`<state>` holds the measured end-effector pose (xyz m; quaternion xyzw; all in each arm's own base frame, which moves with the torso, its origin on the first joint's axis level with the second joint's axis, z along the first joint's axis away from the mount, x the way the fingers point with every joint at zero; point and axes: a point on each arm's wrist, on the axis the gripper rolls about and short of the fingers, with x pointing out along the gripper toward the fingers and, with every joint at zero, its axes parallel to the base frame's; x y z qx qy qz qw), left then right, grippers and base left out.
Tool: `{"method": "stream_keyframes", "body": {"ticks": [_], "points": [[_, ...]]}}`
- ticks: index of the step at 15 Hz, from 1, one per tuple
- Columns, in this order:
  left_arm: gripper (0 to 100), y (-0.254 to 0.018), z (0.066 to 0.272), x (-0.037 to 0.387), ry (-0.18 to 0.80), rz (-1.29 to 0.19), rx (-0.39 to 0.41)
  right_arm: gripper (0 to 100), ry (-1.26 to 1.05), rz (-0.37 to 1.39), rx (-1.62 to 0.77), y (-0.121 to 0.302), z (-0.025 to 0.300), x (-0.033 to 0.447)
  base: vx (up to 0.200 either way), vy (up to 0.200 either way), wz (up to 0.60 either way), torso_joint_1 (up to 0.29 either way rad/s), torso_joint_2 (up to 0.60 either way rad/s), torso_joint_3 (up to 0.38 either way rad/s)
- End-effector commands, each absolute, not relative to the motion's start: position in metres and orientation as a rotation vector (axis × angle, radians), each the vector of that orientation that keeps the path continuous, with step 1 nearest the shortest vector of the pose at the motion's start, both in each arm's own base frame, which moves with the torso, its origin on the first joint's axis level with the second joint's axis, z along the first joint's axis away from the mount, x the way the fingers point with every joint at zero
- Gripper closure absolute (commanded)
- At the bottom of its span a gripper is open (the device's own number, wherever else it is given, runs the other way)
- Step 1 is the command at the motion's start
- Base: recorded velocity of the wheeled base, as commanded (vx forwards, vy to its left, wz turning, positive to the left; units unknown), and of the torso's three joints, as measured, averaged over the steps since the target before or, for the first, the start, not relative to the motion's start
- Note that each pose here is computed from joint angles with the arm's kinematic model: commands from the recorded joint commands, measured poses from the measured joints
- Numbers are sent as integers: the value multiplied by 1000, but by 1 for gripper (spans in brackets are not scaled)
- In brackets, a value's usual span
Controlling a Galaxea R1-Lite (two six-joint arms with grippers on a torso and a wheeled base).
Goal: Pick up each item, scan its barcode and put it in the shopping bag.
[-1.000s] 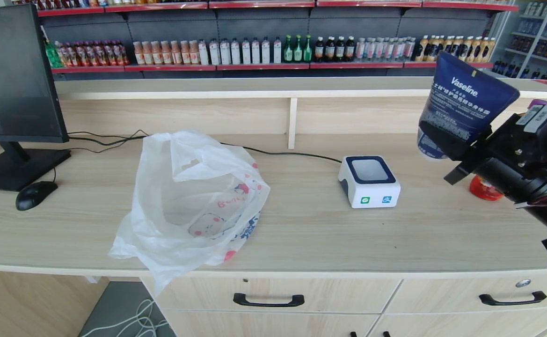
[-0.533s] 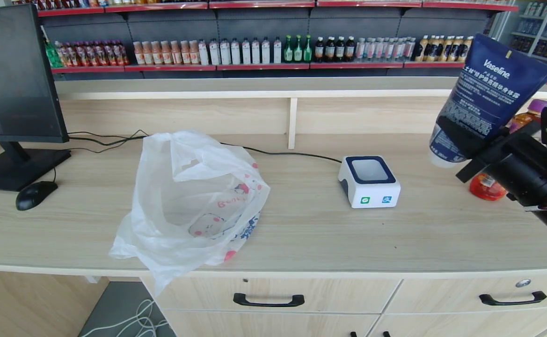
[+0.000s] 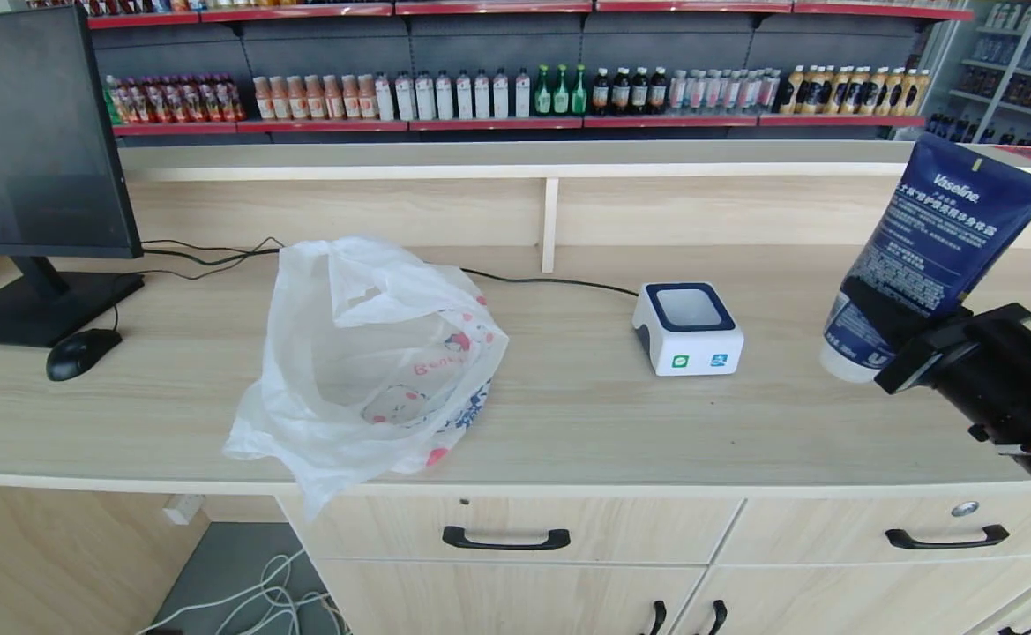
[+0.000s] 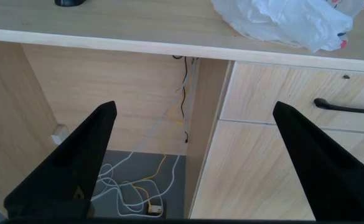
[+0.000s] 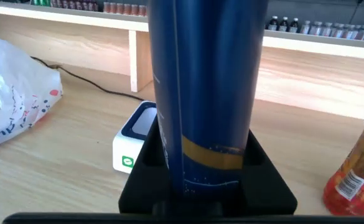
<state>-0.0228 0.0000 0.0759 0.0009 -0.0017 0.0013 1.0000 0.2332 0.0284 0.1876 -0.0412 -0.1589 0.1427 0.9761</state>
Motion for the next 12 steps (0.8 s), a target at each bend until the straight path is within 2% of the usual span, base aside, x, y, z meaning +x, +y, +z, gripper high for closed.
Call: {"method": "stream_keyframes", "body": {"ticks": [1, 2, 6, 12], "points": [[0, 0, 76, -23, -5, 3, 2, 100, -325, 287, -83, 28, 189, 230, -200, 0, 0, -22, -2, -2], [0, 0, 76, -23, -5, 2, 2, 100, -325, 287, -83, 28, 189, 230, -200, 0, 0, -17, -7, 7], [0, 0, 76, -23, -3, 2, 2, 100, -327, 287, -83, 27, 189, 223, 0, 0, 0, 0, 0, 0], [0, 0, 76, -23, -5, 2, 2, 100, -332, 287, -85, 27, 190, 221, 0, 200, 0, 9, 2, 0]]}}
